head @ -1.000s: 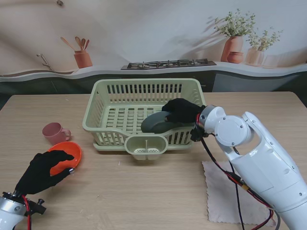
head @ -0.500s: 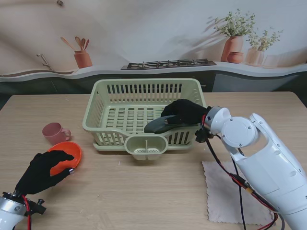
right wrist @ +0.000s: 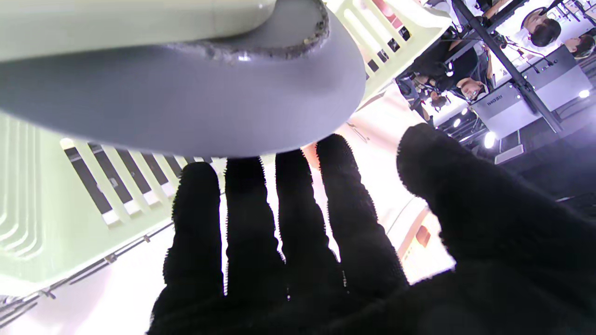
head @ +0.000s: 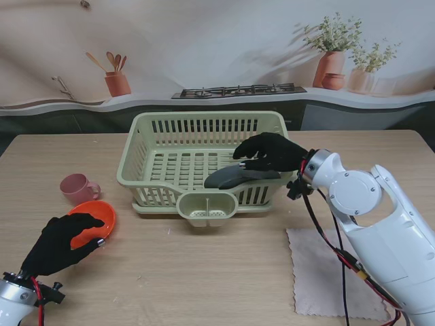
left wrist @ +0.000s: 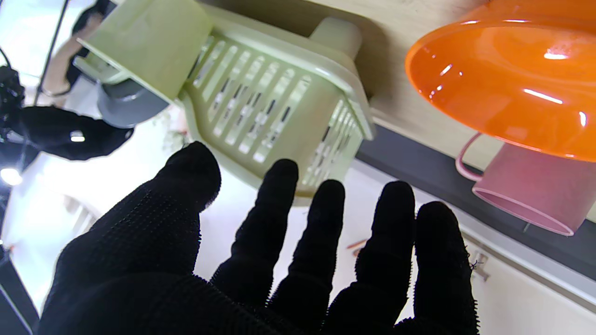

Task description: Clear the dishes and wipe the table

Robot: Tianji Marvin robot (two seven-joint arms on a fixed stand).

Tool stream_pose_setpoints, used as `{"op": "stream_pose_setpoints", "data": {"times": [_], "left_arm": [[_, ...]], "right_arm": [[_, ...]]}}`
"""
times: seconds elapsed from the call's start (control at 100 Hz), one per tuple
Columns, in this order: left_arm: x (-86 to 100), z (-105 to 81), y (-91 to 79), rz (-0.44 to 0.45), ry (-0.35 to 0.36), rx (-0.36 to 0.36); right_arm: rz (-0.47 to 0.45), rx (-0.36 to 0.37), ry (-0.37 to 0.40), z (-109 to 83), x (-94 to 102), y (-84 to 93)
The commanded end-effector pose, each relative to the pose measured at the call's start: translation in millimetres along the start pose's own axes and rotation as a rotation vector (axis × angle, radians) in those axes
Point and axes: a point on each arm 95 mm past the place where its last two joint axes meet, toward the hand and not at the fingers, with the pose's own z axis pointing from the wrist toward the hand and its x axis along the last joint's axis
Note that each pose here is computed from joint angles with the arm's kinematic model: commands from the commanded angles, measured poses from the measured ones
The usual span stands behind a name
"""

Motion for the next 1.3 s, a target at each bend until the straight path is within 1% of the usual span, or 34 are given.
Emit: {"op": "stream_pose_setpoints", "data": {"times": [0.0, 0.13, 0.4, 0.58, 0.77, 0.88, 1.01, 1.06, 1.29], "left_arm": [[1.1, -0.2, 1.6, -0.005, 0.002, -0.009], [1.1, -0.4, 1.7, -0.005, 0.001, -0.011], [0.7, -0.5, 1.9, -0.005, 0.0, -0.014], [0.7, -0.4, 2.1, -0.005, 0.0, -0.016], [0.4, -0.1, 2.3, -0.003, 0.0, -0.02], [0.2, 0.1, 2.4, -0.003, 0.001, -0.02], [0.1, 0.4, 2.7, -0.001, 0.001, -0.021], [0.1, 0.6, 2.7, -0.001, 0.001, -0.022], [-0.4, 1.1, 3.3, -0.001, 0.002, -0.029]], "right_arm": [[-0.009, -0.007, 0.006, -3.8, 1.3, 1.0], [-0.009, -0.049, 0.012, -10.6, -0.7, 6.0], [-0.059, -0.147, 0.032, -25.9, -9.8, 18.8], [-0.108, -0.21, 0.027, -41.6, -21.4, 26.3], [-0.162, -0.278, 0.009, -61.0, -38.2, 29.1], [-0.192, -0.316, -0.01, -73.0, -49.3, 28.2], [-0.221, -0.342, -0.033, -86.9, -63.5, 23.1], [-0.236, -0.351, -0.044, -91.7, -69.2, 20.6], [-0.251, -0.387, -0.106, -108.5, -91.0, 4.3]]}}
